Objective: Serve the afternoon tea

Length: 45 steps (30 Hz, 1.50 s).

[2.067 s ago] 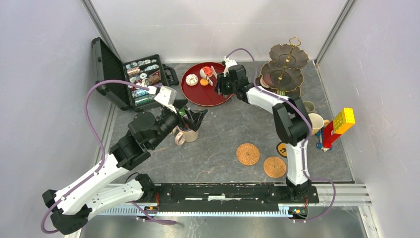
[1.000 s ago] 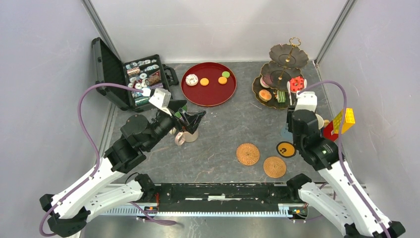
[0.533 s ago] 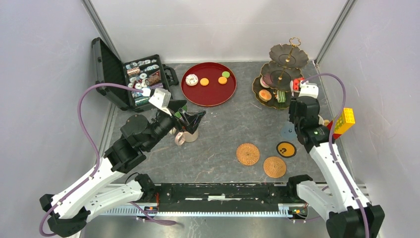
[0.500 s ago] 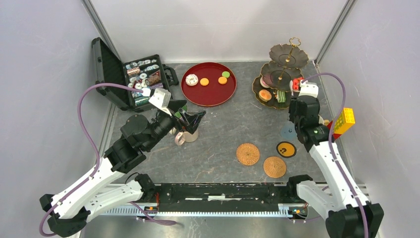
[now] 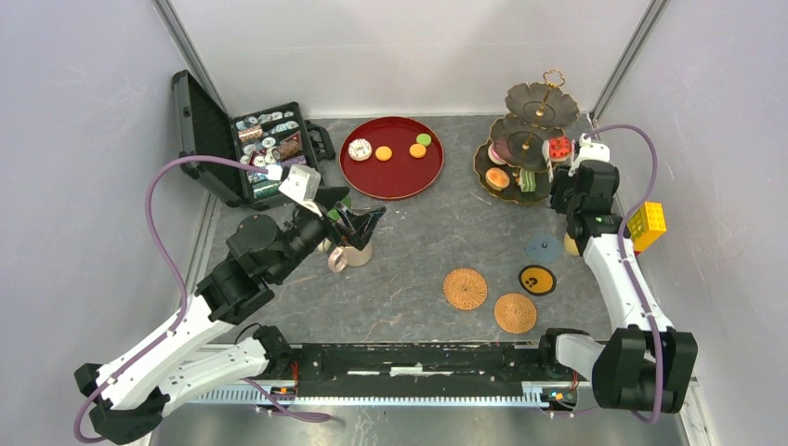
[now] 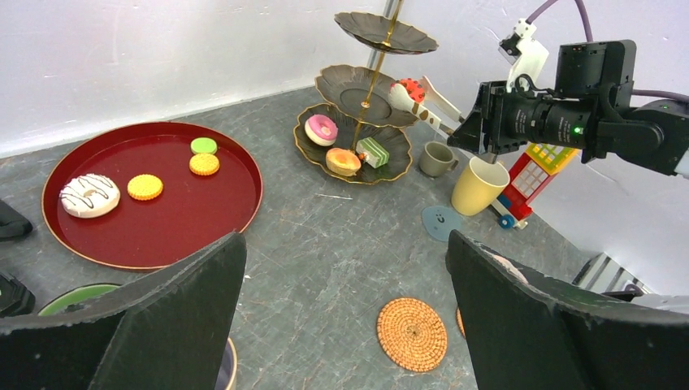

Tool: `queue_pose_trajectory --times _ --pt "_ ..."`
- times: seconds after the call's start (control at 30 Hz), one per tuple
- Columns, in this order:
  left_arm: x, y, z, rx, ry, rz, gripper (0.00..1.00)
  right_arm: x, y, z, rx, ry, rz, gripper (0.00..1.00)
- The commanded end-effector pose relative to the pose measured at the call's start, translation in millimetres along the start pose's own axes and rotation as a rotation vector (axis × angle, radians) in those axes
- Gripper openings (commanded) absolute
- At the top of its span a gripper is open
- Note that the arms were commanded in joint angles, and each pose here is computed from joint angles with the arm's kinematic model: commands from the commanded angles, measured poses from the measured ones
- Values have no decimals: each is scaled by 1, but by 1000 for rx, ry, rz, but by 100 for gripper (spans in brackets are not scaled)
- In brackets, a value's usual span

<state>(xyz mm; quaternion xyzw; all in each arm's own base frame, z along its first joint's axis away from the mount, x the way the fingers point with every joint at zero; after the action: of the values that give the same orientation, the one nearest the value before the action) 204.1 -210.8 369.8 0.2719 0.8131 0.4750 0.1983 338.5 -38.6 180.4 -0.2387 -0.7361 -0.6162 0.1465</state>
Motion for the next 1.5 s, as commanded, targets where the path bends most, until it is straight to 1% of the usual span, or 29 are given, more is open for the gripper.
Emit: queue_pose_trajectory --times 0.0,0.13,0.2,0.3,0.4,0.8,0.87,1.1,1.17,1.2,1.23,1.37,1.47 --pt "0 20 -4 -34 -3 -58 100 0 60 -3 -33 39 -181 22" --pt "-1 19 -5 -34 -4 -55 100 -7 65 -4 -32 43 -182 26" --pt "-2 18 -4 -35 -3 -53 100 -10 64 -2 -32 55 -173 31" --pt "-2 18 -4 -36 -1 -51 100 -15 60 -1 -30 58 -165 40" --pt "-3 17 -4 -36 0 -48 100 -18 56 0 -30 60 -153 46" --pt "-3 17 -4 -37 1 -48 100 -17 53 -1 -5 61 -139 62" --pt "-3 17 -4 -37 1 -48 100 -14 55 -1 -1 60 -139 64" --pt "-3 17 -5 -33 -5 -46 100 9 57 -4 3 57 -152 62" --pt "-3 17 -6 -29 -12 -46 100 11 51 5 5 102 -160 64" --pt "-2 17 -7 -26 -17 -45 100 10 46 8 6 117 -144 67" --pt "-2 17 -8 -25 -21 -44 100 9 38 11 9 132 -120 68" --pt "-2 17 -7 -26 -16 -45 100 7 12 21 -2 174 -50 68" --pt "-2 17 -8 -23 -20 -45 100 8 -2 27 -48 186 11 67"
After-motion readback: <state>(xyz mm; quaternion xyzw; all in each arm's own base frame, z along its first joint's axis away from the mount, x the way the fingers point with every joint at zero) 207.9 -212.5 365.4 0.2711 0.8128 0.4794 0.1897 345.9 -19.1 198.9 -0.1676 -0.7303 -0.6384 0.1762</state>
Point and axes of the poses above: each gripper's point midway between its finger pads, its own x axis back along the fingers, its own z axis along the line the jaws close on, y = z × x, the point moved 1 cm from there along x, back along the fingers, and after that the axes turned 14 degrees about x, right-handed, at the moved point
